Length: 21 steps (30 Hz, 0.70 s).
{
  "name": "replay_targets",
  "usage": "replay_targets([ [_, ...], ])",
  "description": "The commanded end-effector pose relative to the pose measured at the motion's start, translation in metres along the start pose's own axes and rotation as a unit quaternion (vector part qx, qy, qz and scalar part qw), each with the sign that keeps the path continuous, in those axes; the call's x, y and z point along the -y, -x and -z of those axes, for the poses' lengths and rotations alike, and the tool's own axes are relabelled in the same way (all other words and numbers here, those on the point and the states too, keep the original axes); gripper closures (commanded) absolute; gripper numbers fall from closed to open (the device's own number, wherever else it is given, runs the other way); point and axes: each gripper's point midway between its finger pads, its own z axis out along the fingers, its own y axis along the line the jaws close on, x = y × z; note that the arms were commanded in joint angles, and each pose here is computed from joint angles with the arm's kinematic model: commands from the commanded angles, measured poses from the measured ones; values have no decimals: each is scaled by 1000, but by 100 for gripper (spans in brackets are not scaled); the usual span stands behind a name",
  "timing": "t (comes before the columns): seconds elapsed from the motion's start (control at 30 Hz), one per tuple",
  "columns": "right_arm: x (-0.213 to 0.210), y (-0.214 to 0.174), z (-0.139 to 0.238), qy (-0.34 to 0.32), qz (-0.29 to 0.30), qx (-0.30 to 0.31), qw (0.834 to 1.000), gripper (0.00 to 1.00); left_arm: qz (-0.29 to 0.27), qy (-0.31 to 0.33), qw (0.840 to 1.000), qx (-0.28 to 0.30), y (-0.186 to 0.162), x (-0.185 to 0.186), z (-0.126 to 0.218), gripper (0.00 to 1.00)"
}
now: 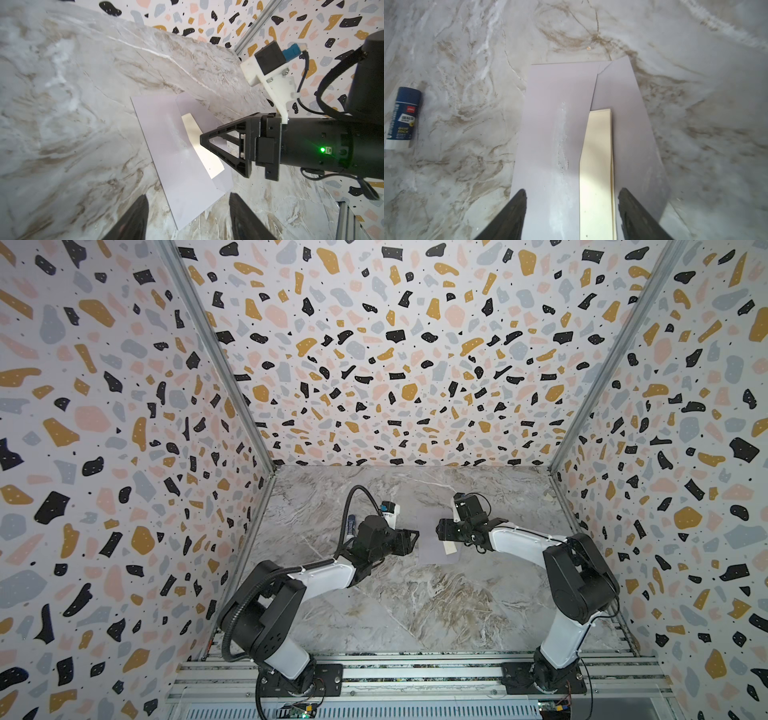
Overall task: Place the letter into the envelope and seal it
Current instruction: 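Push the cream letter fully into the lavender envelope with the left gripper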
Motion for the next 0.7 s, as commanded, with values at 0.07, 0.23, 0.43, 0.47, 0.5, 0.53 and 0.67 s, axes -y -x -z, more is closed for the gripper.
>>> replay_targets([
  [0.07, 0, 13, 13, -16, 13, -1, 1000, 24, -1, 11, 1000, -18, -7, -7, -8, 34],
  [0.23, 7, 8, -3, -24, 2, -19, 1000, 23, 18, -1, 999, -32, -21, -11, -23, 34],
  [0.43, 13, -2, -23, -27, -11, -42, 999, 23, 28, -7, 998, -58, -39, -17, -43, 35],
  [0.47, 14, -4, -26, -29, -12, -45, 998, 23, 28, -7, 998, -61, -41, -18, -46, 35],
  [0.5, 15, -6, -28, -30, -13, -48, 998, 23, 29, -8, 998, -63, -43, -19, -48, 35],
  [0.53, 17, -8, -30, -31, -15, -51, 998, 23, 31, -8, 997, -65, -44, -20, -50, 35],
  [0.67, 19, -17, -36, -29, -20, -63, 997, 23, 36, -13, 997, -72, -49, -21, -58, 38],
])
